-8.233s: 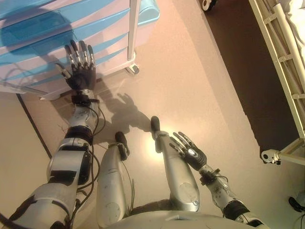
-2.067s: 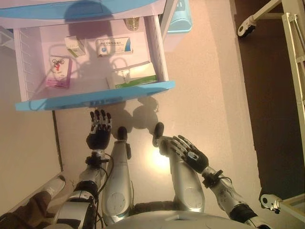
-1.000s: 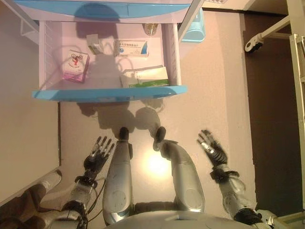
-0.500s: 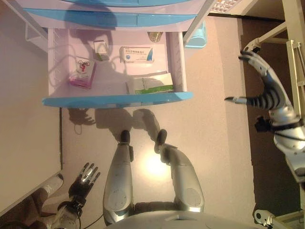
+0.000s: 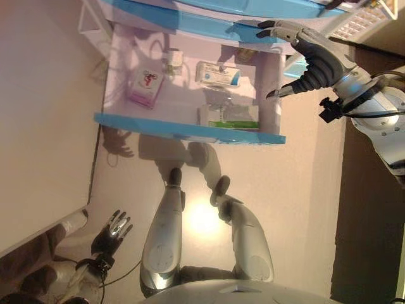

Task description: Open the drawer and pick up the medicine

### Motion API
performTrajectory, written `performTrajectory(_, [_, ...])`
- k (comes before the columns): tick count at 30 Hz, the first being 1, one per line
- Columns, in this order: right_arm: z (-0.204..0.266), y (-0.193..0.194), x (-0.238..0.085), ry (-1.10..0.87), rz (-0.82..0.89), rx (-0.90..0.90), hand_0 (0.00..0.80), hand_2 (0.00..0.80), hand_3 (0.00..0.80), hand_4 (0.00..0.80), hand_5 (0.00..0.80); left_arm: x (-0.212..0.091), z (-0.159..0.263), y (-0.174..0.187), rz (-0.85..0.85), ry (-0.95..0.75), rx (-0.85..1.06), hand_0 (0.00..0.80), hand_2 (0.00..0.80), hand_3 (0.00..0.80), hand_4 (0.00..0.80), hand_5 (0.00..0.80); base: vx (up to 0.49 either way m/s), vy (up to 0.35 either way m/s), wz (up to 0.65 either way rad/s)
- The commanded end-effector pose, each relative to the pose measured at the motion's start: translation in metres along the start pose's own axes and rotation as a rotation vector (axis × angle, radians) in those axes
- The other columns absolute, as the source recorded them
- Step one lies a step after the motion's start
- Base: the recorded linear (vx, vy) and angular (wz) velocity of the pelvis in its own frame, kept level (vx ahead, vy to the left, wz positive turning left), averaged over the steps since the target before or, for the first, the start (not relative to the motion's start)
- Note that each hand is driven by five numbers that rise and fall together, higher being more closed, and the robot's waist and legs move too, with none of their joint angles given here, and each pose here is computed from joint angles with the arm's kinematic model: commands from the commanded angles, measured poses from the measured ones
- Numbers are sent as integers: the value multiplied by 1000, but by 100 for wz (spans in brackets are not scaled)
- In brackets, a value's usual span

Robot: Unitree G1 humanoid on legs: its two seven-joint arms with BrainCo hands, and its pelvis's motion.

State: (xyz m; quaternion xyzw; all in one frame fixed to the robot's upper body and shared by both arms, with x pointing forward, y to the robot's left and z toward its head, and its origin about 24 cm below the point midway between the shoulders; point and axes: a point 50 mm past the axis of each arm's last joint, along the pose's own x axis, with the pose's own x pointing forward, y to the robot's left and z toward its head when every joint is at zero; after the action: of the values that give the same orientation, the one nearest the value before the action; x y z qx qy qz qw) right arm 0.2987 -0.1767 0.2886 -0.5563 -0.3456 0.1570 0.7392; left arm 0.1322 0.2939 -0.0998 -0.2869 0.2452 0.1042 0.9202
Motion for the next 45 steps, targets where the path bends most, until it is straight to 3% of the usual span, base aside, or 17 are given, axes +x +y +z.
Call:
performTrajectory(1, [4,-9,15,-31,1,-12,0,0,0,0,0,-9,-3,2,-12,31,64,0,0,0,0,0,33,20,25])
performTrajectory(13, [-36,20,36,136,68,-121,0,0,0,0,0,-12,-8,-2,-19,50,62,0,0,0,0,0,26,20,14])
performTrajectory(30, [-84,11,33,370,-4,-610,0,0,0,0,0,-14,-15,-11,-66,68,40,0,0,0,0,0,23,6,2])
performTrajectory(45, [-136,15,0,688,7,-570,0,0,0,0,0,-14,-25,-15,-77,112,22,0,0,0,0,0,9,18,2])
